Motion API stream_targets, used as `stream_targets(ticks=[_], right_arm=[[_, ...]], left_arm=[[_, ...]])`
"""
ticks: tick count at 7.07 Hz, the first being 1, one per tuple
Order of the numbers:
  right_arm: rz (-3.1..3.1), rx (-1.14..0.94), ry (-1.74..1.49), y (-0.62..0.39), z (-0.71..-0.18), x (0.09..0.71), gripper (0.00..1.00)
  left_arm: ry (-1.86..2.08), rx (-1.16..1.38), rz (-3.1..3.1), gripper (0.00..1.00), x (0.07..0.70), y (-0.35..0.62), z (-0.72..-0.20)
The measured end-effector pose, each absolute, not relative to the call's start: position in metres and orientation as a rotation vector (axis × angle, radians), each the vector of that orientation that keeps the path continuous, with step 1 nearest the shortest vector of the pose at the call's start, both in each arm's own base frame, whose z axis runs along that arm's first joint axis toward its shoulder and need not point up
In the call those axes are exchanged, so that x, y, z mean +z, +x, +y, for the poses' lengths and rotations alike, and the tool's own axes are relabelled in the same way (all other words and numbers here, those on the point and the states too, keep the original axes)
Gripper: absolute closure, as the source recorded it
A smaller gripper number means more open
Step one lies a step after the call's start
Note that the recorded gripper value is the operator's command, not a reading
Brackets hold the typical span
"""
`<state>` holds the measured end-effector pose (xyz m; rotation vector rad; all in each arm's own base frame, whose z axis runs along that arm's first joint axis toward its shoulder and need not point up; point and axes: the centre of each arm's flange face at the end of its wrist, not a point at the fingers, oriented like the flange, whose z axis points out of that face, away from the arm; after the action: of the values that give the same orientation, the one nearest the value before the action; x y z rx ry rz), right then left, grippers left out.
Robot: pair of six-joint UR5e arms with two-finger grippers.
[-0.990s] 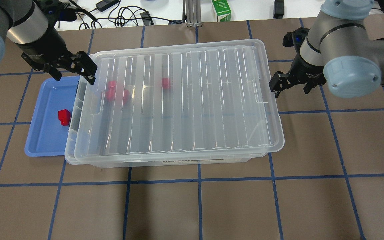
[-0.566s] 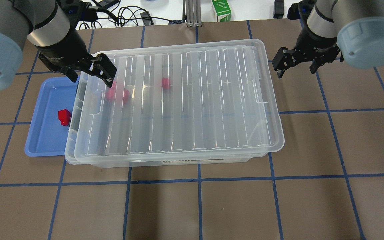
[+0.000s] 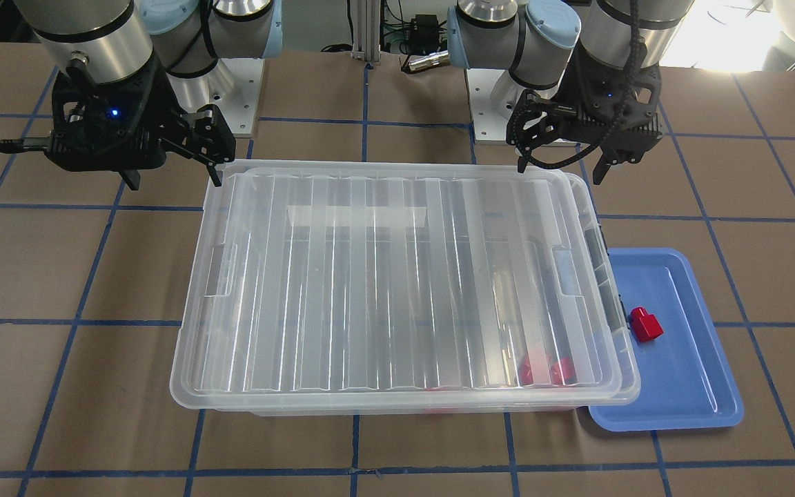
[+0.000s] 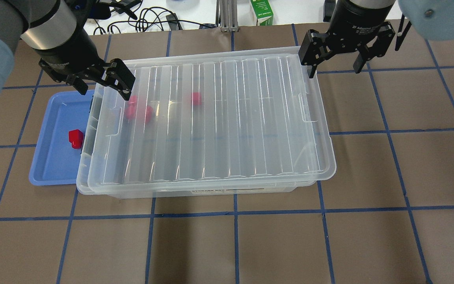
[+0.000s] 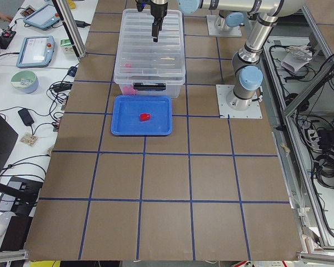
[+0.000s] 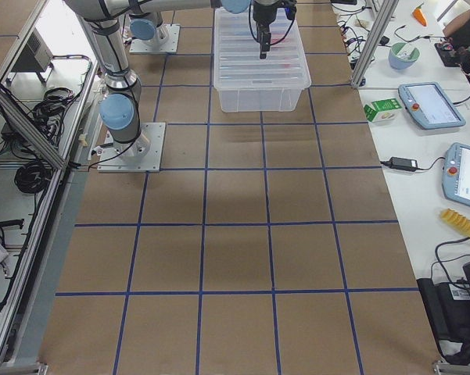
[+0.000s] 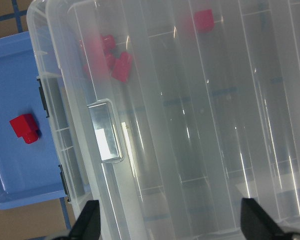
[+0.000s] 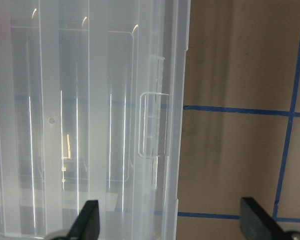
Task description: Place red block in blue tray from box
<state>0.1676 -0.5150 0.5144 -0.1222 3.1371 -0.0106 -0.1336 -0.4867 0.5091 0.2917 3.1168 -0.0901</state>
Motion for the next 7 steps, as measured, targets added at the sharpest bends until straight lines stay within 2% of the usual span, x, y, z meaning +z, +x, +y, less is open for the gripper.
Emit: stream_targets(ticks=[7], right_arm=[[3.138,-0.017,-0.122,0.1684,-0.5095,0.5183,0.00]], left_arm=[[0.289,-0.051,3.118,0.00,0.5122,-0.1327,-0.4908]])
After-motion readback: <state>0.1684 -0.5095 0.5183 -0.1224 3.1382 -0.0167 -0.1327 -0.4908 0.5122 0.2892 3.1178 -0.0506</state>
